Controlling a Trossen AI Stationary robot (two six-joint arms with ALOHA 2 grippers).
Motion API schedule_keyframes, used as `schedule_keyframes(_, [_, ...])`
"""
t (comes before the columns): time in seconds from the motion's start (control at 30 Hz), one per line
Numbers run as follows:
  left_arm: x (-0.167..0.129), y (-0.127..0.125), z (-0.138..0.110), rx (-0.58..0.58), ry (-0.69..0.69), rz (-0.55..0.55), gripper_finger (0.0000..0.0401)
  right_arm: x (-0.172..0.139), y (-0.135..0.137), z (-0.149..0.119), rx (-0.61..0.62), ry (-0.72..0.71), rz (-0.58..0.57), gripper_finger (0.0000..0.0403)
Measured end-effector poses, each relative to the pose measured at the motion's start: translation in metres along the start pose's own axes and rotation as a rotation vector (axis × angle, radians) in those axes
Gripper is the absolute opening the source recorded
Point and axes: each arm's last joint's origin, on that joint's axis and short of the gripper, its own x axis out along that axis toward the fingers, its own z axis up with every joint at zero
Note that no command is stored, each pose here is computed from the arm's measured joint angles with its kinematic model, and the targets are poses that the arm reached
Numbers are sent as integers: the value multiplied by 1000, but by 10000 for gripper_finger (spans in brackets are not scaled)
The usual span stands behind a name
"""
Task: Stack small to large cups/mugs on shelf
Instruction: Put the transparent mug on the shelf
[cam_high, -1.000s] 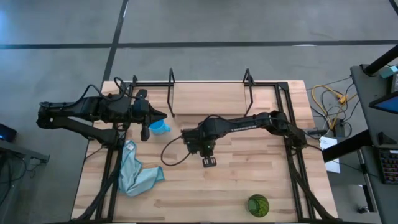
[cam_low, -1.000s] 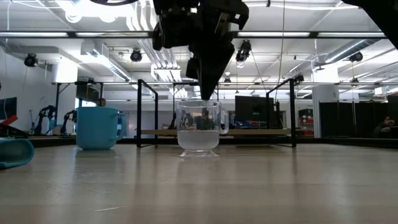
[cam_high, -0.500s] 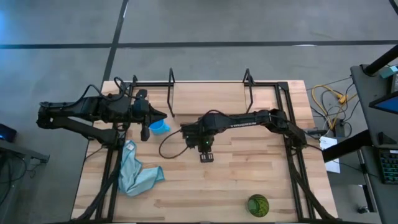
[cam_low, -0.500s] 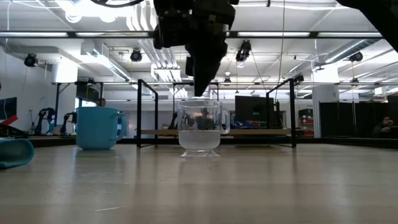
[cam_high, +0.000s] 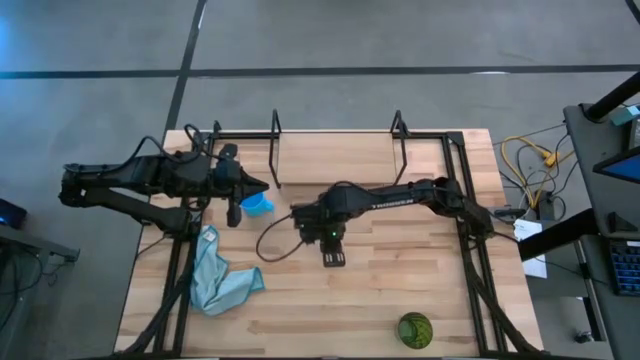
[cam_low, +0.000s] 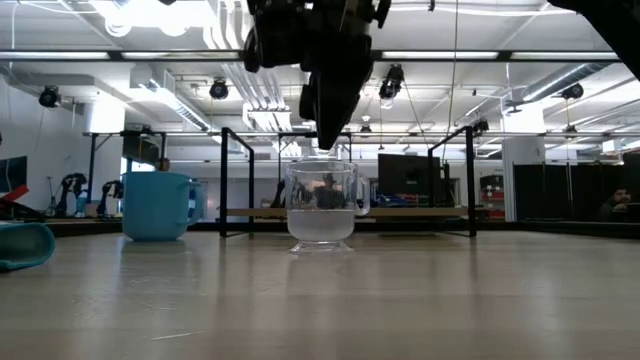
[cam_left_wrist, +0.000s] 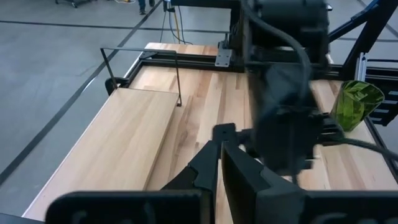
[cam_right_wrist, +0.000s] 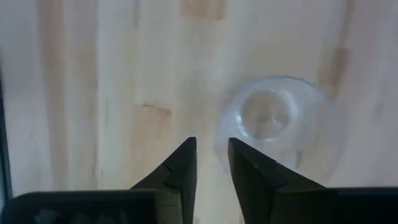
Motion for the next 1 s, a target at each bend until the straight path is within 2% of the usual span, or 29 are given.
schedule_keyframes(0.13, [0,0,0,0,-1,0,8,13,4,2,-12,22,-2,86])
schedule_keyframes(0.27, [0,0,0,0,-2,0,8,18,3,5,-12,10,-85,80])
schedule_keyframes(0.37, [0,0,0,0,-2,0,8,20,1,3,39,23,-100,72])
schedule_keyframes(0.53, [0,0,0,0,-1,0,8,-1,6,6,36,-43,-97,66])
schedule_keyframes(0.63, [0,0,0,0,-1,0,8,-3,7,7,33,-51,-96,69])
schedule_keyframes(0.8, [1,0,0,0,1,0,8,-12,6,10,21,-84,-164,75])
schedule_keyframes(1.0, [2,0,0,1,4,1,8,-13,5,10,56,-89,-184,71])
